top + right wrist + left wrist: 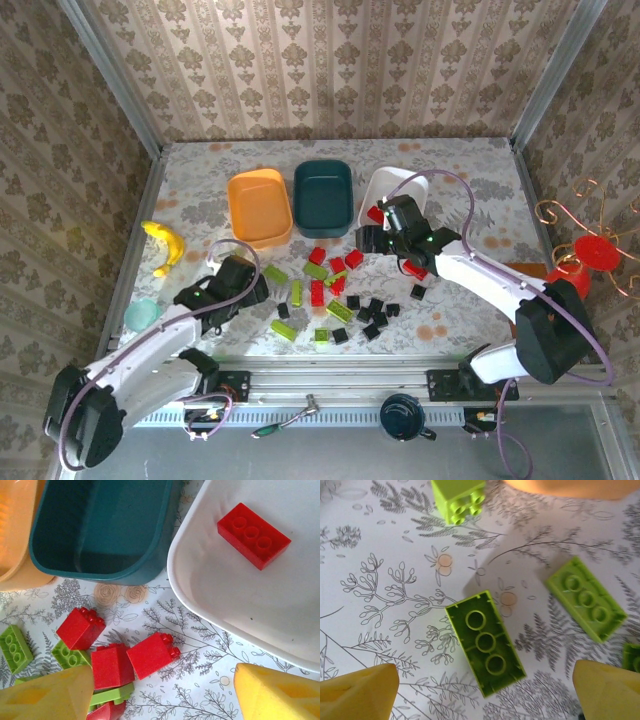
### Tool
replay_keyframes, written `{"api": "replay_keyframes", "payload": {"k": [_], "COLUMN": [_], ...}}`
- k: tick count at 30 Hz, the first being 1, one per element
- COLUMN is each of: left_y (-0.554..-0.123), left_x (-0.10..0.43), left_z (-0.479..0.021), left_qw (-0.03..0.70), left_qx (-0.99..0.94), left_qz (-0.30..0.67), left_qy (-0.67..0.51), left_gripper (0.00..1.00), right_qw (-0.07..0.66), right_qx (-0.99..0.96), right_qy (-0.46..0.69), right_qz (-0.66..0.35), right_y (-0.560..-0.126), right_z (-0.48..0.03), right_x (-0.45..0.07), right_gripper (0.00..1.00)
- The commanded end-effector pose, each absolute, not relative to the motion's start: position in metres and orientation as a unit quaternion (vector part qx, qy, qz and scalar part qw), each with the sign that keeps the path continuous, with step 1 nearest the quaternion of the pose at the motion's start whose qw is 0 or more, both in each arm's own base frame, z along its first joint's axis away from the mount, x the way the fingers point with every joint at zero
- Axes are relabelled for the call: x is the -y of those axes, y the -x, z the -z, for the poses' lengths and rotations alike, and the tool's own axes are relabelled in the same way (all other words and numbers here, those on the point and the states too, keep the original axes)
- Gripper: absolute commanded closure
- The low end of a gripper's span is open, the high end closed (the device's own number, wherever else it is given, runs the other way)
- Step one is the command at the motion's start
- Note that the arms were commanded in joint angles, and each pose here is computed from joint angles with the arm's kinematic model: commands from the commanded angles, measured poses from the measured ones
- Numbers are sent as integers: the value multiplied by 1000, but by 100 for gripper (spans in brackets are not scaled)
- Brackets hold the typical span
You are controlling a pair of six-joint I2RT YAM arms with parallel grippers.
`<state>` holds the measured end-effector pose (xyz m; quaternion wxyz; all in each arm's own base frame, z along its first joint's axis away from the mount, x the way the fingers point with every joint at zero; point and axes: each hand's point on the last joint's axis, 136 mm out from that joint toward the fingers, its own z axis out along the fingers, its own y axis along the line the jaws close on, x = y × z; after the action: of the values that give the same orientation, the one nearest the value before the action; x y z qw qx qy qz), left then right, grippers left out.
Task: Sort the legos into containers by color
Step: Pick up the lego from the middle-left of the table.
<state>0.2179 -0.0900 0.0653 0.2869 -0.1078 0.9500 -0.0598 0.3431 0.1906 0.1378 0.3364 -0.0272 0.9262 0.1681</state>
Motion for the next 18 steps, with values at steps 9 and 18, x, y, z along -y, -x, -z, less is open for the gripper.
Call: {"api": "replay_keyframes", "payload": {"k": [9,18], "left_y": [-239,-229], "left_x": [103,91], "left_z": [-29,-16], "left_qw": [237,217], "left_qx": [-963,-969], "left_qz": [71,44], "left_qy": [106,109], "left_gripper": [19,41], "right_qw": [354,361], "right_qx": [-917,-915], "right_qy": [25,19], "right_qz": [-182,-178], "right_y": [-340,-337], "right_z": [-151,-152], "right_x": [-190,-185], "right_gripper": [25,25]}}
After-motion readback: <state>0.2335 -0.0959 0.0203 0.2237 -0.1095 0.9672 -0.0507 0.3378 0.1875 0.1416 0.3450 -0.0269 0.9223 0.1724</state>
